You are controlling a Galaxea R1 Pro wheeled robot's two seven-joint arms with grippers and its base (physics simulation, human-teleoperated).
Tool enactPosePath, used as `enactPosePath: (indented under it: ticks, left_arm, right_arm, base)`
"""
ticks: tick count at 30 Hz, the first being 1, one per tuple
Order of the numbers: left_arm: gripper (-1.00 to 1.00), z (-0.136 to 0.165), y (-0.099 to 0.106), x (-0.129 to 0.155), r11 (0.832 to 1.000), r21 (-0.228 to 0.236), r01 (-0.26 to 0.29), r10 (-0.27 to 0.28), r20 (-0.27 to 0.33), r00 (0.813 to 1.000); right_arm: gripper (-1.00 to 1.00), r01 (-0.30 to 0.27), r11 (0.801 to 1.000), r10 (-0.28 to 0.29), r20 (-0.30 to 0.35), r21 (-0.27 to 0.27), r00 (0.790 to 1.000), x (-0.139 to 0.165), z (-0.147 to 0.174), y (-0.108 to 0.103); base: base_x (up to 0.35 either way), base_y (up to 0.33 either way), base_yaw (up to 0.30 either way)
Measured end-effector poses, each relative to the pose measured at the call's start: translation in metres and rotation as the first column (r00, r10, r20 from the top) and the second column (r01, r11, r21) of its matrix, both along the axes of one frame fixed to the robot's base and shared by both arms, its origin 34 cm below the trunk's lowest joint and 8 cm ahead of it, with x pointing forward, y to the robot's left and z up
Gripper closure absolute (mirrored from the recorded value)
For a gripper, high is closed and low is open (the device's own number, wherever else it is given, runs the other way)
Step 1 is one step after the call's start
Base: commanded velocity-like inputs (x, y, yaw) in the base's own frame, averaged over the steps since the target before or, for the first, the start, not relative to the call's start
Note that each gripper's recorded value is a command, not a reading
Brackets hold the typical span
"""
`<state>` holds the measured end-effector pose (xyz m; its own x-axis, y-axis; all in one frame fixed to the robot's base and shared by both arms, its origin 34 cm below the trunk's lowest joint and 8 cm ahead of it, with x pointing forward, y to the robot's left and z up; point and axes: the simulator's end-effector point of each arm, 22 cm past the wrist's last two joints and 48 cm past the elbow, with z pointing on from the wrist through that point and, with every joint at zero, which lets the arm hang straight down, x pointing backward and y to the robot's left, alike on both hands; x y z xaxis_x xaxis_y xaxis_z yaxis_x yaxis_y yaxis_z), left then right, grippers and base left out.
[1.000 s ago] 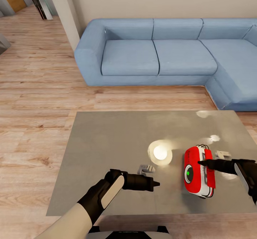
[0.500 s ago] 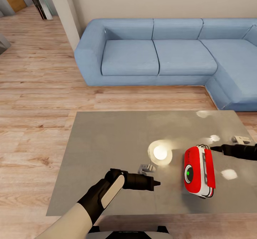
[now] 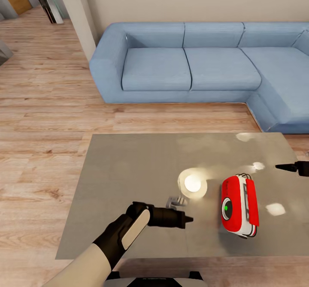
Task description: Turn on the radio receiver that's on the table in the living room.
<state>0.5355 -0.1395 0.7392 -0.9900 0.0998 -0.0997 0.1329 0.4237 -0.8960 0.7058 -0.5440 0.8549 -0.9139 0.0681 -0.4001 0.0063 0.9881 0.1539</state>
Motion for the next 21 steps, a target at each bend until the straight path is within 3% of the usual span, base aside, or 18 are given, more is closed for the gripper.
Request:
enactPosePath:
  ticks: [4, 21]
  left_arm:
    - [1.0, 0.008, -0.002, 0.006, 1.0, -0.011, -0.002, 0.002, 0.021, 1.0]
    - [1.0, 0.017, -0.005, 0.017, 1.0, -0.024, -0.017, 0.018, 0.05, 0.999]
  right_arm:
    - [-1.0, -0.014, 1.0, 0.014, -0.002, 0.023, 1.0, -0.002, 0.006, 0.0]
    - [-1.0, -0.023, 0.999, 0.023, 0.004, 0.036, 1.0, 0.001, 0.01, 0.003]
  base:
    - [0.0, 0.0, 0.0]
    - [0.0, 0.0, 0.0]
